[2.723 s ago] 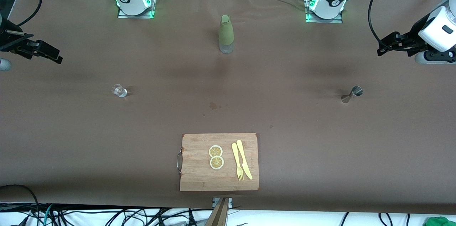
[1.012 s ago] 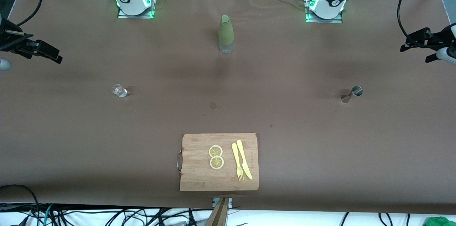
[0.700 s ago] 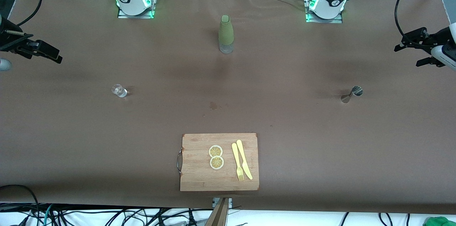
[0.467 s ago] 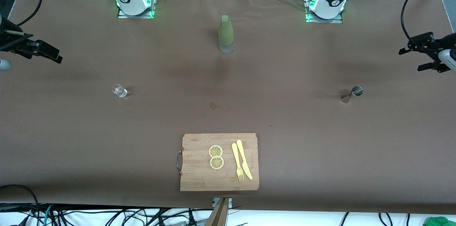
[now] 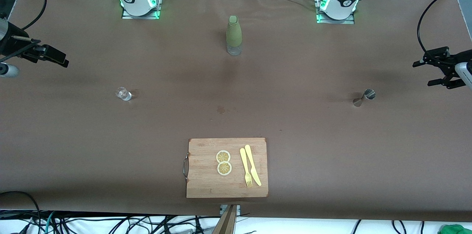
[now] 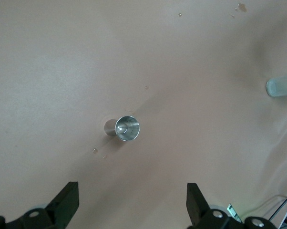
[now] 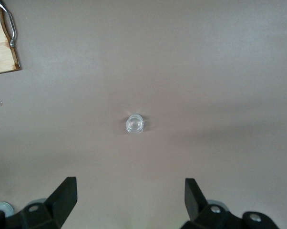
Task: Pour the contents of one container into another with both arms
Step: 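Move the right gripper toward the glass beaker while the left gripper approaches the steel jigger, then close the right gripper on the beaker while the left gripper grasps the jigger, then lift the beaker and jigger, bringing both grippers together mid-table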
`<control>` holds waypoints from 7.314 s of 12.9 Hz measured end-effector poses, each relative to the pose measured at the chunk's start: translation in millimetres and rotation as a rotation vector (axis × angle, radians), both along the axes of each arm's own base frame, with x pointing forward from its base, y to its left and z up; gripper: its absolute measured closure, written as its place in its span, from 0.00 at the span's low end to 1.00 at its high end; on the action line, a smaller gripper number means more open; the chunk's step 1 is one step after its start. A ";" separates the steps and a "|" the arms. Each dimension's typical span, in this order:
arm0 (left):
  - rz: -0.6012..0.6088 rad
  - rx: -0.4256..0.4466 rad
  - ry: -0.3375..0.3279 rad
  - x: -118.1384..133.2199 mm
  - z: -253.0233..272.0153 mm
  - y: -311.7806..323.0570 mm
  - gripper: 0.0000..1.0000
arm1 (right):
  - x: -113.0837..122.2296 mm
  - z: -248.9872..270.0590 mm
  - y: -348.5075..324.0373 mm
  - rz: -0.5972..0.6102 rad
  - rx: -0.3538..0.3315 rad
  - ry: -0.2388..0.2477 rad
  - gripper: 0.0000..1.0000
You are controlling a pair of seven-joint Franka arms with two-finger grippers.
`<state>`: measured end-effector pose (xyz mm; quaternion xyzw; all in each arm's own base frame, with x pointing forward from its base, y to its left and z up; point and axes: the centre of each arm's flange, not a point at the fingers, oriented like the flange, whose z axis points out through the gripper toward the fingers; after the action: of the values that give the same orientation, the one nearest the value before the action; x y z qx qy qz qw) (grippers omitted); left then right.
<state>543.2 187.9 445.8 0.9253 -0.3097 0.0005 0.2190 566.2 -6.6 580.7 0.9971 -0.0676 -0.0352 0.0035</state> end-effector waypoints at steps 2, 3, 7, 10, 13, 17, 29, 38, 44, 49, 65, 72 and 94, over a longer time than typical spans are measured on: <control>-0.022 -0.028 -0.021 -1.4 -5.9 9.6 0.00 | 0.6 -1.4 0.8 0.033 0.002 0.003 0.00; -0.036 -0.055 -0.039 -1.3 -10.3 13.5 0.00 | 0.6 -1.5 0.8 0.061 0.004 0.003 0.00; -0.139 -0.155 -0.106 6.2 -43.8 18.1 0.00 | 0.6 -2.2 0.7 0.219 0.016 0.006 0.00; -0.194 -0.260 -0.154 10.8 -87.2 25.4 0.00 | 1.1 -5.4 -0.9 0.375 0.029 0.015 0.00; -0.277 -0.334 -0.214 13.7 -120.3 26.1 0.00 | 1.1 -19.3 -7.7 0.538 0.059 0.070 0.00; -0.362 -0.428 -0.343 7.5 -168.9 45.9 0.00 | 6.3 -42.4 -29.1 0.764 0.144 0.101 0.00; -0.501 -0.665 -0.587 -18.7 -282.3 52.6 0.00 | 24.7 -181.9 -146.5 1.057 0.688 -0.156 0.00; -0.543 -0.758 -0.693 -21.4 -332.1 27.4 0.00 | 23.1 -342.4 -165.4 1.256 1.019 -0.500 0.00; -0.541 -0.817 -0.721 -15.4 -354.9 -3.9 0.00 | 15.2 -416.9 -171.8 1.352 1.050 -0.741 0.00; -0.550 -0.868 -0.723 -13.3 -358.8 -8.3 0.24 | -6.8 -466.8 -174.2 1.382 1.038 -0.864 0.00; -0.556 -1.026 -0.730 -0.2 -360.4 -46.3 0.91 | -40.7 -480.5 -133.9 1.454 0.978 -0.873 0.00; -0.544 -1.135 -0.776 32.2 -354.6 -142.4 0.91 | -39.8 -485.0 -128.3 1.456 0.970 -0.863 0.11; -0.486 -1.166 -0.744 65.5 -330.2 -349.0 0.91 | 33.4 -365.2 42.9 1.354 0.904 -0.579 0.51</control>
<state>608.7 -161.1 115.6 0.5025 -0.5094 0.4307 0.5501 599.6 36.2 215.5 0.6983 0.5632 0.2066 -0.3905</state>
